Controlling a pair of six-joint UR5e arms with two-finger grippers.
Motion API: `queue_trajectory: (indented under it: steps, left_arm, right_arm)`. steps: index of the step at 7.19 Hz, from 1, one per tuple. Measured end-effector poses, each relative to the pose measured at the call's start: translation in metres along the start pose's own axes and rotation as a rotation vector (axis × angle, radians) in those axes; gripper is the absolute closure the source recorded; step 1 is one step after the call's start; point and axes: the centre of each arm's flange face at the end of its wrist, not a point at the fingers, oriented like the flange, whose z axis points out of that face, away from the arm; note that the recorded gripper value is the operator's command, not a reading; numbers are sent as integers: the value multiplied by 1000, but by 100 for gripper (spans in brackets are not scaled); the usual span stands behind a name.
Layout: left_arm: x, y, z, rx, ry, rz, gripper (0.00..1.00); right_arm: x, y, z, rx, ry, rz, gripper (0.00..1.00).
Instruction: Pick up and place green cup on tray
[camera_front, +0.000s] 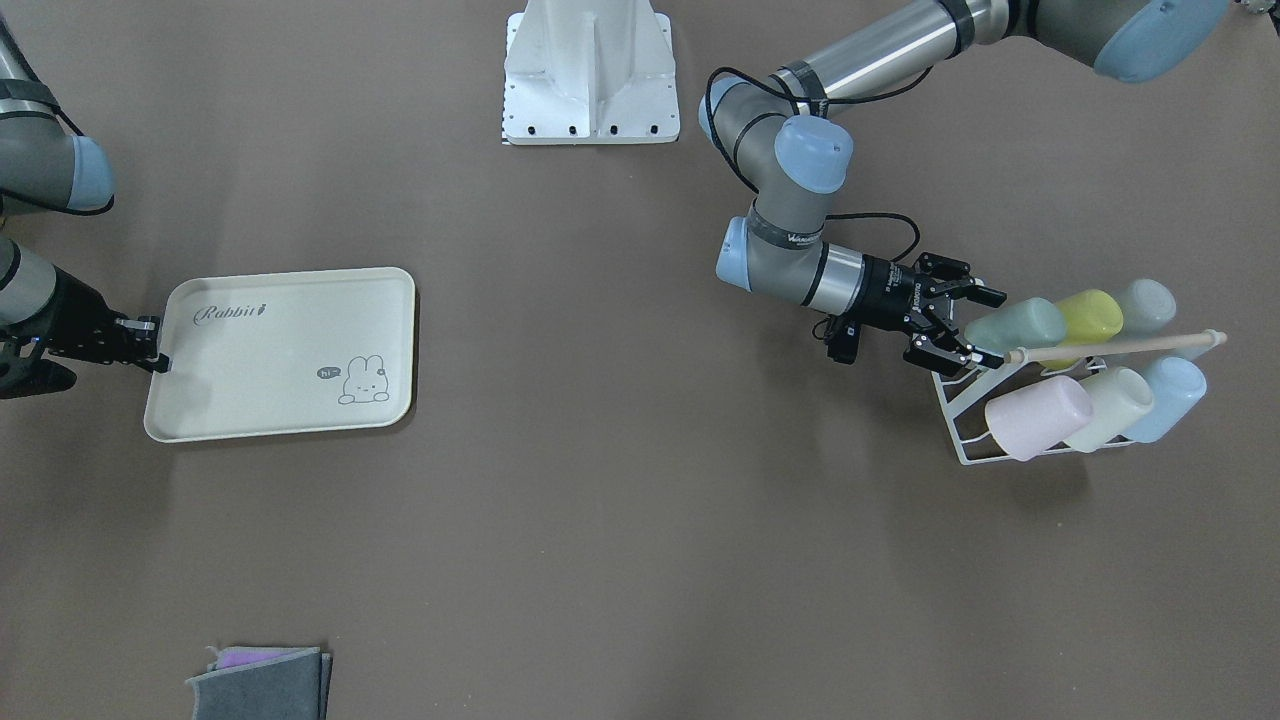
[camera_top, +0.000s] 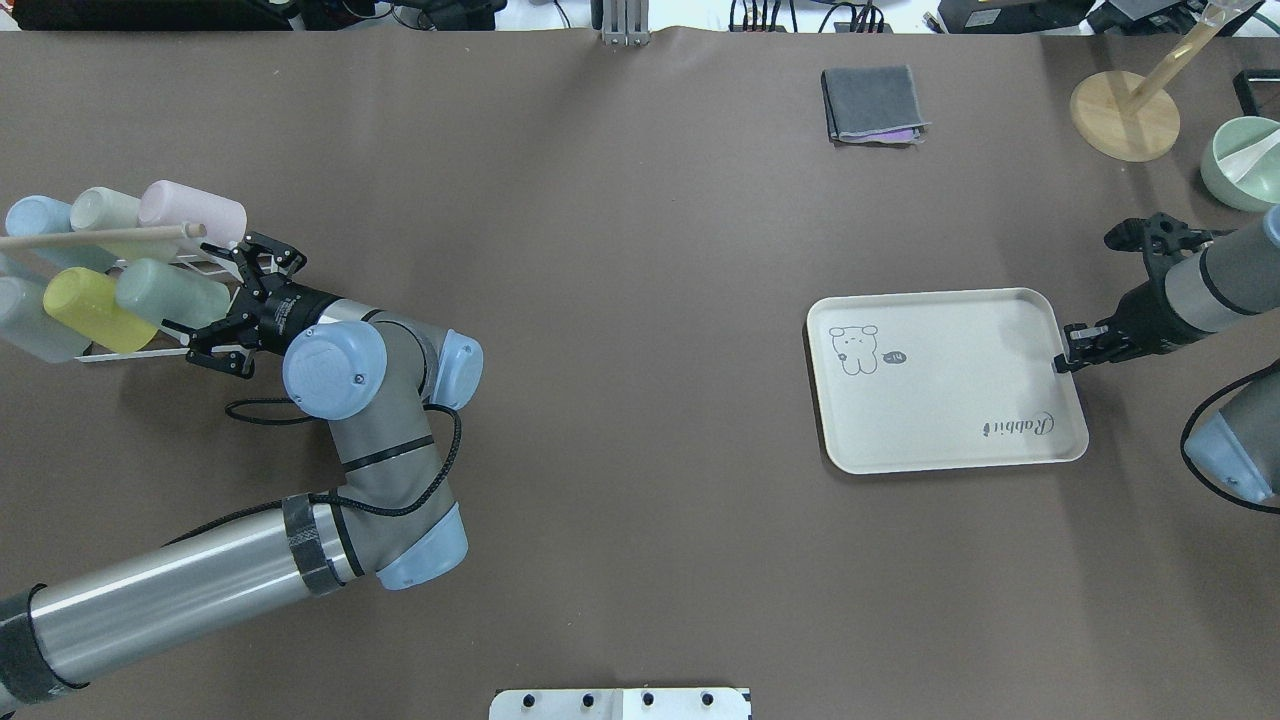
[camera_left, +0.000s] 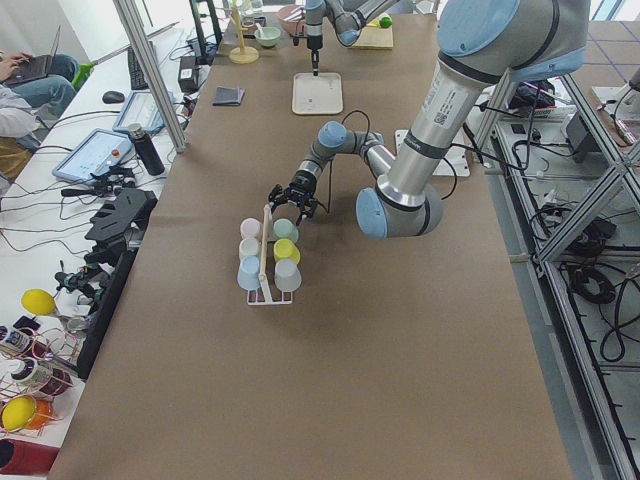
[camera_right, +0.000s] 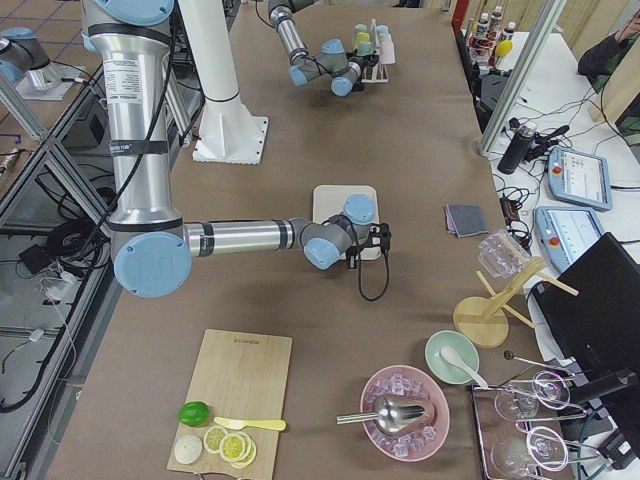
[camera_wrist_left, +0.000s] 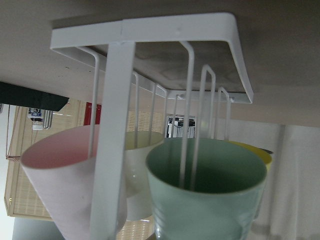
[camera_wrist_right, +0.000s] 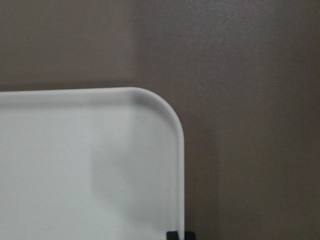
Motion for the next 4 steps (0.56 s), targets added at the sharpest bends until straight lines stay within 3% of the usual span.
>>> queue_trajectory:
  steps: [4]
  left_arm:
    - [9, 0, 1, 18, 63, 5, 10]
  right_arm:
    - [-1, -36, -53, 10, -104, 27, 100]
